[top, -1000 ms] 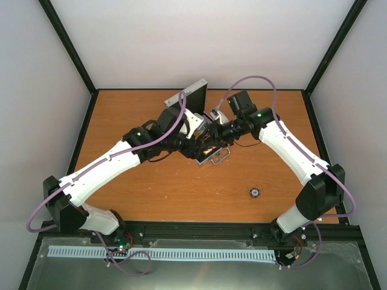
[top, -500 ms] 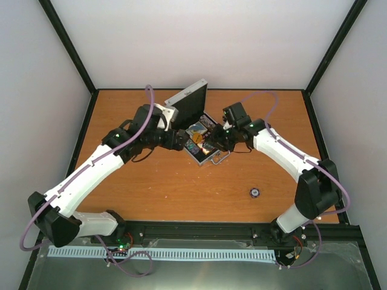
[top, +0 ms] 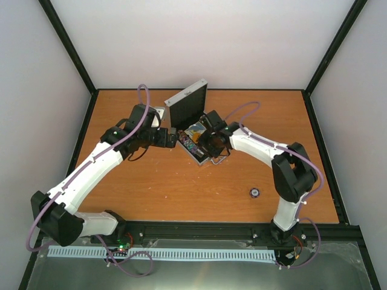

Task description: Pack up texas hold em set

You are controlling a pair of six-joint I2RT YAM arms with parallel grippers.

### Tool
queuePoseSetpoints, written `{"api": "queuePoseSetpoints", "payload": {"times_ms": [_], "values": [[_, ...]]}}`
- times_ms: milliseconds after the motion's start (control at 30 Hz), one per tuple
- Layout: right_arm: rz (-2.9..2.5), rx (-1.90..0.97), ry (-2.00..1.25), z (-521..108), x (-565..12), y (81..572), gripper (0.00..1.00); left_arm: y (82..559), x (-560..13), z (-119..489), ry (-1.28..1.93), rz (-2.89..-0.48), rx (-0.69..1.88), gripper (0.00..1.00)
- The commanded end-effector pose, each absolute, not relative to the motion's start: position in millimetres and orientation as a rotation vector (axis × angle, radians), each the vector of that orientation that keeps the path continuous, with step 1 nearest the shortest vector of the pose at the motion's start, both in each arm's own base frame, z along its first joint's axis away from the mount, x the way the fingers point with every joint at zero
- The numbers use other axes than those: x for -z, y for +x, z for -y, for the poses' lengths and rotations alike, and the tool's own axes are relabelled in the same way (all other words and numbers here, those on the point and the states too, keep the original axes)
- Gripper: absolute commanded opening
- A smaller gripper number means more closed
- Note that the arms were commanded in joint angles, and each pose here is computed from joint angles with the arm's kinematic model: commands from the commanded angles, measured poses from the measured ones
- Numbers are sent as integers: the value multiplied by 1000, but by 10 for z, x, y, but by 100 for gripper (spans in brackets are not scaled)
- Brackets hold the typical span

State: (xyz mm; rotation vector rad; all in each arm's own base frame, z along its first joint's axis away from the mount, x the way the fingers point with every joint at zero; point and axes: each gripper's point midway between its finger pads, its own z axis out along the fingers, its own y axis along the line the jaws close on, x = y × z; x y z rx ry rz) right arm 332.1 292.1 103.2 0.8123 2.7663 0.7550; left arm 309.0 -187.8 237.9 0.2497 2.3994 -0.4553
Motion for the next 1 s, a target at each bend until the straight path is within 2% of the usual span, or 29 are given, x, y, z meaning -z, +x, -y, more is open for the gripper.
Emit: {"api": "queuePoseSetpoints", "payload": {"times_ms": [0, 433, 767, 967], "values": [[-2719, -711, 972, -2976, -981, 3434, 14, 3125, -2386, 1840, 305, -2387, 399, 100], [-2720, -537, 1139, -2867, -697, 3454, 19, 3080, -2280, 1874, 407, -2403, 394, 100], [-2764, -568, 1116, -3020, -636, 3522, 31, 3056, -2194, 1861, 431, -2412, 382, 100], [-2764, -583, 1112, -3046, -666, 3537, 45, 3062, -2195, 1862, 434, -2410, 379, 100]]}}
